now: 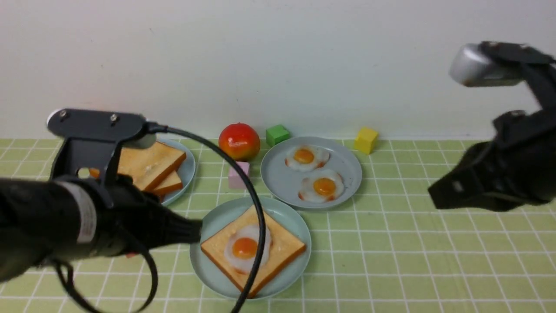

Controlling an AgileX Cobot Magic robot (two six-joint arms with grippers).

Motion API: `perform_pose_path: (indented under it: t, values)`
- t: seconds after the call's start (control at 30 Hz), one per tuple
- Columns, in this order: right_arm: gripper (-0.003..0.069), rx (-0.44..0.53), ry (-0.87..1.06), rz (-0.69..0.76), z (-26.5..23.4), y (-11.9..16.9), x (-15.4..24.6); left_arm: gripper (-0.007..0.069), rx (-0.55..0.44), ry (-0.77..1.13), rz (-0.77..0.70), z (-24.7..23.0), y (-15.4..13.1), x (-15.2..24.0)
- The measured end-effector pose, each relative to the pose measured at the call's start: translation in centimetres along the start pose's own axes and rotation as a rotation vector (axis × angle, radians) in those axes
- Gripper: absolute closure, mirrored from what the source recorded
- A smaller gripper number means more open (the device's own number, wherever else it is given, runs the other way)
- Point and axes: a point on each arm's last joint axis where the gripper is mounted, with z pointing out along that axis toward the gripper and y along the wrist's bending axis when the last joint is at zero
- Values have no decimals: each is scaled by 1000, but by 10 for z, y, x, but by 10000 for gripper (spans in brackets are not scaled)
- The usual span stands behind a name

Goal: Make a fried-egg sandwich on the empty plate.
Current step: Use the left arm to grab a slice of bread

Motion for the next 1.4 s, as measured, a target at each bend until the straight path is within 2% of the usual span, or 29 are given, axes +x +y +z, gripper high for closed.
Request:
perform_pose_path:
  t: [0.1, 0.23, 0.33, 0.47, 0.57, 0.6, 0.63, 0.67, 0.7, 0.77, 0.93, 1.1, 1.23, 1.4]
  values:
    - [658, 17, -153, -40, -40, 12, 22, 638, -48, 68, -44, 23, 22, -23]
    - [657, 41, -311, -92, -77, 23, 43, 638, -72, 146, -16, 56, 53, -45]
    - [657, 56, -390, -120, -95, 27, 55, 636, -98, 175, 2, 85, 73, -54]
    - [656, 72, -443, -143, -107, 30, 62, 587, -126, 191, 28, 118, 91, -62]
    - [655, 77, -427, -142, -104, 29, 63, 468, -164, 198, 132, 149, 102, -66]
    - [655, 78, -426, -142, -104, 29, 63, 461, -168, 203, 141, 152, 103, -65]
    - [654, 77, -395, -138, -100, 27, 63, 386, -182, 200, 190, 163, 106, -65]
    - [654, 77, -394, -138, -99, 27, 63, 378, -184, 200, 195, 164, 106, -65]
    - [653, 76, -363, -133, -94, 26, 62, 314, -194, 198, 233, 173, 109, -63]
    - [652, 73, -333, -125, -90, 24, 60, 255, -196, 185, 261, 182, 110, -62]
    - [651, 70, -286, -94, -79, 21, 55, 181, -193, 191, 299, 204, 113, -53]
    - [649, 63, -261, -78, -73, 19, 53, 183, -200, 212, 354, 216, 116, -46]
    - [649, 63, -256, -76, -71, 19, 52, 216, -203, 214, 364, 216, 116, -46]
    - [645, 63, -256, -76, -71, 18, 52, 393, -210, 228, 374, 216, 117, -46]
